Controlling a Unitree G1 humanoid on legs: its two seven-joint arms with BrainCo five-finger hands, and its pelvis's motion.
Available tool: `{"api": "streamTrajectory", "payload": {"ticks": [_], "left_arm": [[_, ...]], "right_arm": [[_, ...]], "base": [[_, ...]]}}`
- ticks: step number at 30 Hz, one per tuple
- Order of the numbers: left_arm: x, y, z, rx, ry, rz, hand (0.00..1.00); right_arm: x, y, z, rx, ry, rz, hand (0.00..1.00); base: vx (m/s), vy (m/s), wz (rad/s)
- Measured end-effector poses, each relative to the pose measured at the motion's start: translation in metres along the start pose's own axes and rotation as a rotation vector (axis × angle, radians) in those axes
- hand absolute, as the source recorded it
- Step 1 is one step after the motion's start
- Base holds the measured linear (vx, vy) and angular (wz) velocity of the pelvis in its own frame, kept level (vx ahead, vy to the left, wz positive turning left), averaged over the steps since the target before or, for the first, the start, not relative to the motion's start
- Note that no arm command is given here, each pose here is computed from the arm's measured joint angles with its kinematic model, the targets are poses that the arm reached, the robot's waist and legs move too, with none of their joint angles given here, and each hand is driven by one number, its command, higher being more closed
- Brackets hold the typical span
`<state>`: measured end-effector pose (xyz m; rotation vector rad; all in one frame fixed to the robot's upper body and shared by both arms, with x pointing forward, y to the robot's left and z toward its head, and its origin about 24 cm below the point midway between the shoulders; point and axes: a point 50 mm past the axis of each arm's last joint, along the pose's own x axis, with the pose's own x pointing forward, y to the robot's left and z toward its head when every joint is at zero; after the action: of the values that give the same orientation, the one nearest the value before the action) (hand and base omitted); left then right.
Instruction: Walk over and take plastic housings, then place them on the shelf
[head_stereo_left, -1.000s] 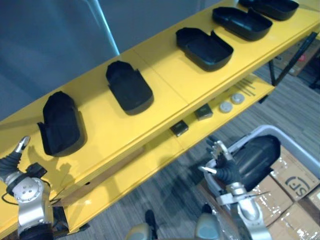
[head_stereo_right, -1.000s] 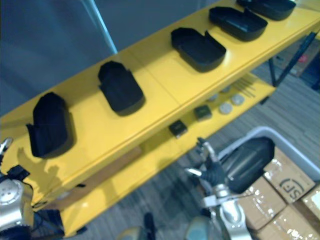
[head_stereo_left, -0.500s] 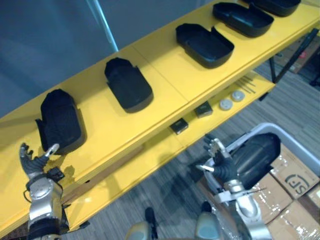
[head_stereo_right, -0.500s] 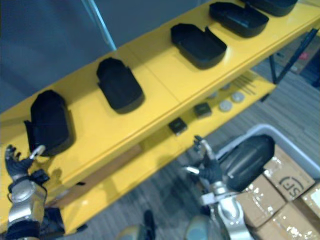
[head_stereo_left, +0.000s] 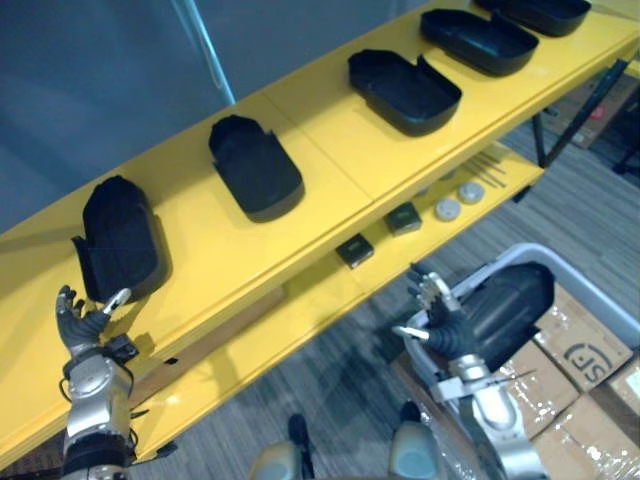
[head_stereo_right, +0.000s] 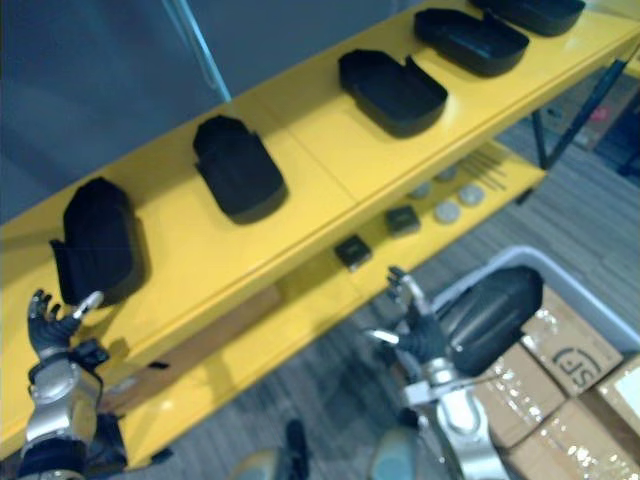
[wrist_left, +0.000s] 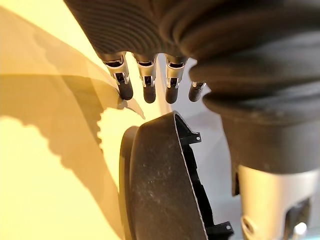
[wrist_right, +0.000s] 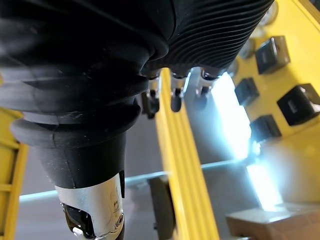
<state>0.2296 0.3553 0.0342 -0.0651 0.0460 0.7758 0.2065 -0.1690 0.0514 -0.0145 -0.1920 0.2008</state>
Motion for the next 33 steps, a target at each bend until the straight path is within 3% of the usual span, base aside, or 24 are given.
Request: {"api": "streamTrajectory", "payload": {"ticks": [33], "left_arm": [[-0.007, -0.012, 0.003, -0.024, -0.041, -0.115, 0.00]], "right_arm": [[0.004, -0.005, 0.005, -0.015, -0.023, 0.004, 0.00]], "base": [[0.00, 0.000, 0.00]]}}
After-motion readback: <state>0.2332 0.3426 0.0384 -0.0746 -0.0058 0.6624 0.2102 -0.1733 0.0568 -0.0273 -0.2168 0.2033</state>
